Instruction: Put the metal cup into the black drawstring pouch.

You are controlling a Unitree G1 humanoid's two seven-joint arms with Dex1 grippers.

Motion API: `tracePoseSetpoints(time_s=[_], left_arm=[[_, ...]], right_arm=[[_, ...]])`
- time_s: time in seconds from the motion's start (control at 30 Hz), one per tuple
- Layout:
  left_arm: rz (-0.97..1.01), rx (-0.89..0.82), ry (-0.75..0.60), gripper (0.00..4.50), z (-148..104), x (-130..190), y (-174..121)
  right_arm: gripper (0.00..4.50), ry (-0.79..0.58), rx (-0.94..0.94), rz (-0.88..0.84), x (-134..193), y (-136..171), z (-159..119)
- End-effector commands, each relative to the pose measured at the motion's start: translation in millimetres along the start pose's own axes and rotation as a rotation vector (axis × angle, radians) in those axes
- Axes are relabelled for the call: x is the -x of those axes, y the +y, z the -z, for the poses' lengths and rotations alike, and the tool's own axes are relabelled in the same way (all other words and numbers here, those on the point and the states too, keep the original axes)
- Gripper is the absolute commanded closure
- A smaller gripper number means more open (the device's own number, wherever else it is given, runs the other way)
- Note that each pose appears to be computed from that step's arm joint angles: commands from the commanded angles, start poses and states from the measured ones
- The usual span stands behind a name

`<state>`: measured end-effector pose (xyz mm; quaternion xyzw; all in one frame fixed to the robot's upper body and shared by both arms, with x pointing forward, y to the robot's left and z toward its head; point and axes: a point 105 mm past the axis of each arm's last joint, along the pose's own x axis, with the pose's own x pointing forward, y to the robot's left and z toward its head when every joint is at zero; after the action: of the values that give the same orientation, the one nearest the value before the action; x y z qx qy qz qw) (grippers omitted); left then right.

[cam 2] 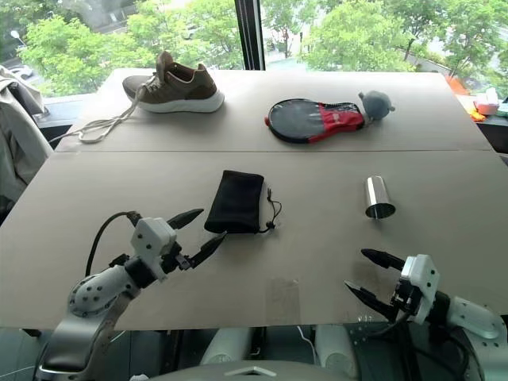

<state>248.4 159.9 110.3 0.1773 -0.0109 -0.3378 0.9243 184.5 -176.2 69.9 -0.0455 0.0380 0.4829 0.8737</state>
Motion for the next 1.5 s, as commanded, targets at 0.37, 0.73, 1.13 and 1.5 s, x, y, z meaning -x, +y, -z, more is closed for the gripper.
tracePoseSetpoints(time_s=[0.37, 0.73, 1.13, 1.5], left_arm=[[-0.018, -0.214, 0.081, 0.74, 9, -29, 13], [0.034, -0.120, 0.068, 4.40, 6, -29, 8], [-0.032, 0.099, -0.007, 4.40, -14, -40, 14], [-0.050, 0.425, -0.083, 4.40, -40, -48, 15]], right_arm=[[0.52, -0.123, 0.027, 0.003, -28, 17, -41], [0.45, -0.128, 0.028, 0.022, -29, 15, -39], [0.45, -0.139, 0.189, 0.298, -27, -37, -50], [0.45, -0.061, 0.313, 0.824, 21, -111, -48]])
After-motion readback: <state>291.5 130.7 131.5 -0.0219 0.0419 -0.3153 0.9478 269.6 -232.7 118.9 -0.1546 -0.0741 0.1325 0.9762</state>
